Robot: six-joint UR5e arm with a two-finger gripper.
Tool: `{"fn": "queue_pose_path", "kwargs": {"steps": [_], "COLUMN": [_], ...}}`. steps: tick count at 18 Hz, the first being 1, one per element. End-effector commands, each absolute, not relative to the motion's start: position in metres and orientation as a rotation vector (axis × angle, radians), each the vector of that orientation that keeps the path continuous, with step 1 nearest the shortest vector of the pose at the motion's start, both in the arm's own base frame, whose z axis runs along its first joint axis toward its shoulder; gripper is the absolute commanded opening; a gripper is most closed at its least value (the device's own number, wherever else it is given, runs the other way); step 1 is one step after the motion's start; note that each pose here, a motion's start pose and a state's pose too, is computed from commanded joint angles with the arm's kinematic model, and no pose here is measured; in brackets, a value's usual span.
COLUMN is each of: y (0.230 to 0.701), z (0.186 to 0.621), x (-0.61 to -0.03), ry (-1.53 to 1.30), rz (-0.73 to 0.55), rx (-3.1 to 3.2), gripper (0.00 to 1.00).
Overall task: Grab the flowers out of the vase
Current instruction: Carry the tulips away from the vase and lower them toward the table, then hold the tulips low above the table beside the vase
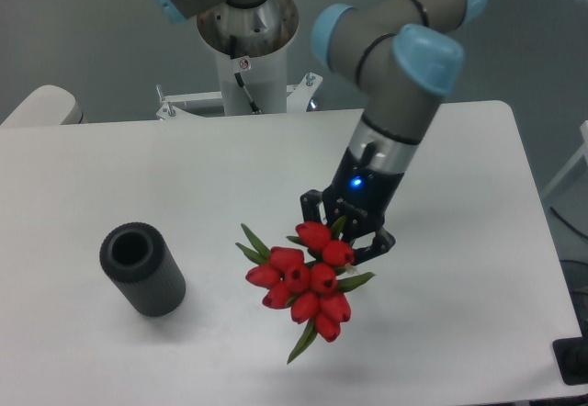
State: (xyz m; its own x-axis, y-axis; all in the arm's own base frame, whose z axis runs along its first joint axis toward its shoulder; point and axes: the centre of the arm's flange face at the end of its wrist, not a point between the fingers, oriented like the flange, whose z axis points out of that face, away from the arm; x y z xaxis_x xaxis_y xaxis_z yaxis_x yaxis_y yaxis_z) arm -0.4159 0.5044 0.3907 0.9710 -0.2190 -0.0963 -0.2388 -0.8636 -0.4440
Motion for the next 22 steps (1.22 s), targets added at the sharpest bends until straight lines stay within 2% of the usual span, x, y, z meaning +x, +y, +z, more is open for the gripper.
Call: {"fn": "queue_pose_path", "kwargs": {"steps": [5,12,15,22], "y": [0.511,0.535,0.536,0.54], "z": [0.364,0.298,0.289,0.271], "x": [-0.408,-0.416,-0.429,-0.44], "ry": [0.438,0.63,0.751,0.784], "rz": [0.054,0.059,0.057,0.007], "rx": [-2.789,-2.999,-3.026,-3.059], "gripper": [0.22,0.21,0.21,0.21]}}
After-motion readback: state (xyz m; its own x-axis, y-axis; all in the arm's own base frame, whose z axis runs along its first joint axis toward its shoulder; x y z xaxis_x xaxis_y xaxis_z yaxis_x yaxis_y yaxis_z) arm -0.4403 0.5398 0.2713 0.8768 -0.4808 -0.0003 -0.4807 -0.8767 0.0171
